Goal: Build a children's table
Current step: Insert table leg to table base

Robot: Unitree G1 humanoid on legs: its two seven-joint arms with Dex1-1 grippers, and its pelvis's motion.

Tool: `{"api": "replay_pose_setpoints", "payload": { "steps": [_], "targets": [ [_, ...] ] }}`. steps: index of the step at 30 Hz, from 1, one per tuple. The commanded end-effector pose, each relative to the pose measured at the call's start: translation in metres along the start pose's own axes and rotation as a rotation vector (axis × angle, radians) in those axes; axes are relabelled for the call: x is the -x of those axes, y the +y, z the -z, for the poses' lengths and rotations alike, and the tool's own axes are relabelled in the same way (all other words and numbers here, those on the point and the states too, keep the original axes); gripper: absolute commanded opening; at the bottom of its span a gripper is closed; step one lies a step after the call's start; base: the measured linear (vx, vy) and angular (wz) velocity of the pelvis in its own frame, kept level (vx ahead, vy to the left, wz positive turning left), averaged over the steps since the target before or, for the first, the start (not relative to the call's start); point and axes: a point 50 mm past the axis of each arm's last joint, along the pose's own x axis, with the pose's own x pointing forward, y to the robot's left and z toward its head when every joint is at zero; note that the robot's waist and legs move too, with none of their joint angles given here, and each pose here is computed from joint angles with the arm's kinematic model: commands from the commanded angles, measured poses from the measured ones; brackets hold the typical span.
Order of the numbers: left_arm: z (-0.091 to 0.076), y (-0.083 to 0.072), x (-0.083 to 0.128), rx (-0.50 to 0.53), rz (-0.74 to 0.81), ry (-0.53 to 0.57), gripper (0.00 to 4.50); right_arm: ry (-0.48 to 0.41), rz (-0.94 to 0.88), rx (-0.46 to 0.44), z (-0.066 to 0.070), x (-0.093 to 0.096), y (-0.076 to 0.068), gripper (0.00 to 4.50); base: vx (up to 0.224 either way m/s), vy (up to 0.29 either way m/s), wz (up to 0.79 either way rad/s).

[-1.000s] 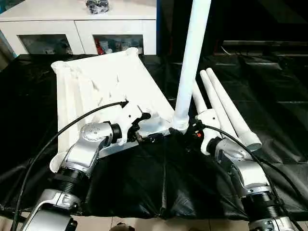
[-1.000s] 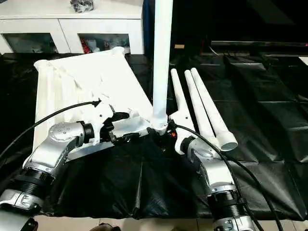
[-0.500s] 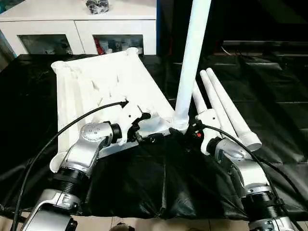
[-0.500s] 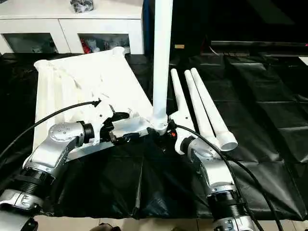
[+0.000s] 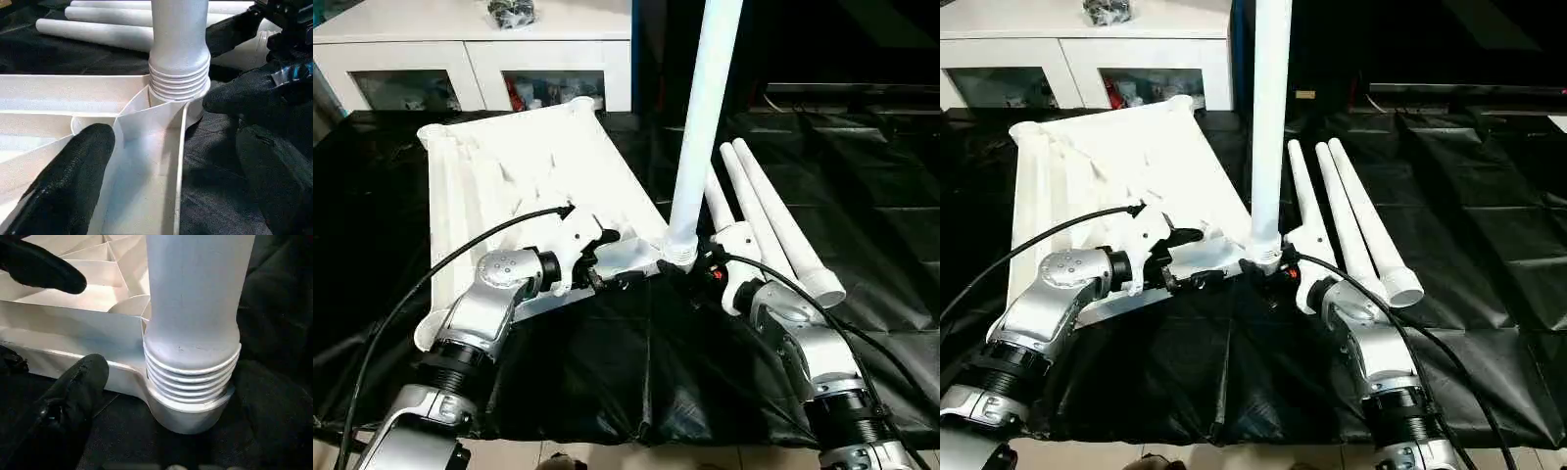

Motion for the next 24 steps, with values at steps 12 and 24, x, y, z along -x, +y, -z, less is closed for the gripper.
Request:
{"api": "replay_pose_setpoints", "payload": {
  "steps": [12,24],
  "targets": [
    [0.0001,-0.0005,0.002,-0.001,0.001,0.001,4.44,-0.009,0.003,0.002,-0.0049,0.0004,-0.0014,4.5,0.0,0.0,0.0],
    [0.0001,-0.0005,0.002,-0.001,0.001,0.001,4.44,-0.009,0.003,0.002,-0.0049,0.0004,-0.0014,4.5,0.0,0.0,0.0]
  ]
}}
